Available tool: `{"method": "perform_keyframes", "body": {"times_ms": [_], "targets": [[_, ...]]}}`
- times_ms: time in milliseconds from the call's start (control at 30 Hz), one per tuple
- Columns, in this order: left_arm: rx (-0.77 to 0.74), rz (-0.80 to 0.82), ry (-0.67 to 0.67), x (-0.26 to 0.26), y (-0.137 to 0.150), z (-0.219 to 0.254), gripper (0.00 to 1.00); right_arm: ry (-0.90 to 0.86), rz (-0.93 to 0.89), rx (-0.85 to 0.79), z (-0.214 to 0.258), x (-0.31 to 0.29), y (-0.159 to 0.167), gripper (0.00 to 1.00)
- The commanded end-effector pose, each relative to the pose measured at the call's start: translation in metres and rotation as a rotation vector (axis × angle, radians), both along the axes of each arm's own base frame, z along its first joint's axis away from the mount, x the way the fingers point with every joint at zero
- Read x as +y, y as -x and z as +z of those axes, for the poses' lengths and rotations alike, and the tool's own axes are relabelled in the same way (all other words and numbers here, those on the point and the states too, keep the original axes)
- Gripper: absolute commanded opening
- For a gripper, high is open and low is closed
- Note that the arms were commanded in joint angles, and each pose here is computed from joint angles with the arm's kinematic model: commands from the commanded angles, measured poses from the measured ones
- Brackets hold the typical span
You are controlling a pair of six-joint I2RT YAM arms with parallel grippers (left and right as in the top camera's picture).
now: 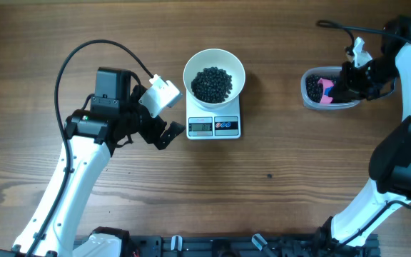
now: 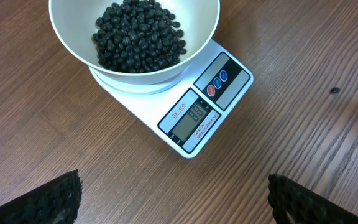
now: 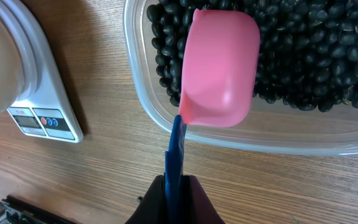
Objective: Scoop item into bowl and weigh 150g on scale
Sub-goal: 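Scoop beans and lift the filled scoop out of the tub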
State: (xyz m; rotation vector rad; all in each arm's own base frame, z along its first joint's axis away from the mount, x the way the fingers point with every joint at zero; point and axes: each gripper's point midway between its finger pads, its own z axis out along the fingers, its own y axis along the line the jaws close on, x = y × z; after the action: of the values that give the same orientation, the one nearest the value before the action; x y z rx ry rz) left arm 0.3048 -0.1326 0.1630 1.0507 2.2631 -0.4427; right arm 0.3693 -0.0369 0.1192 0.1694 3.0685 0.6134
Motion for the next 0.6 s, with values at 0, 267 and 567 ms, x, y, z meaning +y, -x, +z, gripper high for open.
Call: {"method": "perform_keyframes", "body": {"times_ms": [0, 267, 567], "targets": [[-0.022, -0.023, 0.003, -0.002, 0.002, 0.005, 1.00, -0.107, 0.000, 0.015, 0.000, 0.020, 0.000, 0.04], [-0.022, -0.023, 0.003, -0.002, 0.002, 0.005, 1.00, -0.200, -0.091, -0.028, 0.009, -0.007, 0.000, 0.04], [-0.022, -0.023, 0.003, -0.002, 0.002, 0.005, 1.00, -0.220, -0.175, -0.044, 0.011, -0.054, 0.018, 0.04]]}}
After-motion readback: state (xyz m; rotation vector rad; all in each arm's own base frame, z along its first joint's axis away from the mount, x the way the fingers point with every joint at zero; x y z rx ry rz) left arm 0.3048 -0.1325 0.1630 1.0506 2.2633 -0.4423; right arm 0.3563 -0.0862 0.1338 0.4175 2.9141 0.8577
